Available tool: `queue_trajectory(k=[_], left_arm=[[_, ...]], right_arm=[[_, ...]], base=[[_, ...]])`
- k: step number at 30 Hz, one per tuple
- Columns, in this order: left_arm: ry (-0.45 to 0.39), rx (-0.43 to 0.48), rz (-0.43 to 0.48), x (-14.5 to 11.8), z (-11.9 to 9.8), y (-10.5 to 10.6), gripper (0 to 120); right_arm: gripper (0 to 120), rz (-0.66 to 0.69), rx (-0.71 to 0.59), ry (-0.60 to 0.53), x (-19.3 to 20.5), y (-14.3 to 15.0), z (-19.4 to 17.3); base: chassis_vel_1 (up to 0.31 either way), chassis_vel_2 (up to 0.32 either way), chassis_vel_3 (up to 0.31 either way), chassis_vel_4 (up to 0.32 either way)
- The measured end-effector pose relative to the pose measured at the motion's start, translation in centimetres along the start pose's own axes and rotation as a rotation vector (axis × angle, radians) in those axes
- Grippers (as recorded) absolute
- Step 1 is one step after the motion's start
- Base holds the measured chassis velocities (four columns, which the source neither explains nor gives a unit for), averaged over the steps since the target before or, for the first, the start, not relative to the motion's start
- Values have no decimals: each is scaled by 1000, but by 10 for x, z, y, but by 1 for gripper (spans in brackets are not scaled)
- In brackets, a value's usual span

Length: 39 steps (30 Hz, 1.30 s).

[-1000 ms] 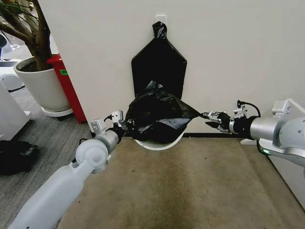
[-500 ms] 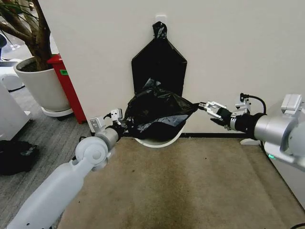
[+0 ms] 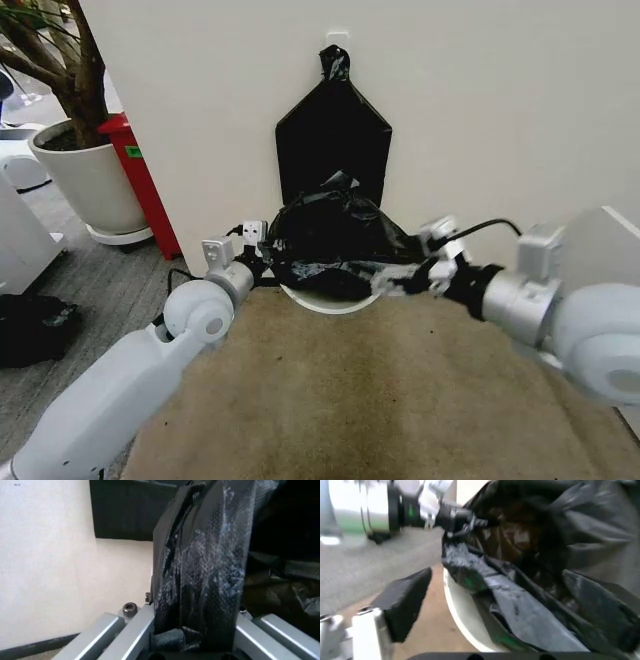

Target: Place the garbage bag over the trash bin.

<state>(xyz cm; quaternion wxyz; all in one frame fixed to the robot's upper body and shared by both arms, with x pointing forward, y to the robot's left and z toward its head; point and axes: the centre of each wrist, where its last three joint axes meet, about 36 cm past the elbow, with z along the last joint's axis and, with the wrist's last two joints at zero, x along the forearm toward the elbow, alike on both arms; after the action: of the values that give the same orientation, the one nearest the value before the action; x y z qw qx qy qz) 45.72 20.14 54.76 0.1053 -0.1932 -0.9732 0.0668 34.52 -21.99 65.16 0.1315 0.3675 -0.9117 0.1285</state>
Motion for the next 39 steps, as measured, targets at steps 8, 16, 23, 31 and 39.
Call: queue_trajectory(k=[8,16,23,31,39], left_arm=[[-6,-9,14,2,-6,-5,0],[-5,-11,22,5,-6,-6,0],[-1,-10,29,5,-7,-7,0],[6,5,31,1,-8,-8,0],[31,73,25,-3,-8,-8,0]], right_arm=[[62,7,78,61,-22,5,9],[37,38,120,78,-29,1,15],[11,50,140,77,-31,0,17],[0,28,133,72,-26,5,19],[0,-55,98,111,-12,26,32]], base=[[0,0,0,0],[0,0,0,0],[0,0,0,0],[0,0,0,0],[0,0,0,0]])
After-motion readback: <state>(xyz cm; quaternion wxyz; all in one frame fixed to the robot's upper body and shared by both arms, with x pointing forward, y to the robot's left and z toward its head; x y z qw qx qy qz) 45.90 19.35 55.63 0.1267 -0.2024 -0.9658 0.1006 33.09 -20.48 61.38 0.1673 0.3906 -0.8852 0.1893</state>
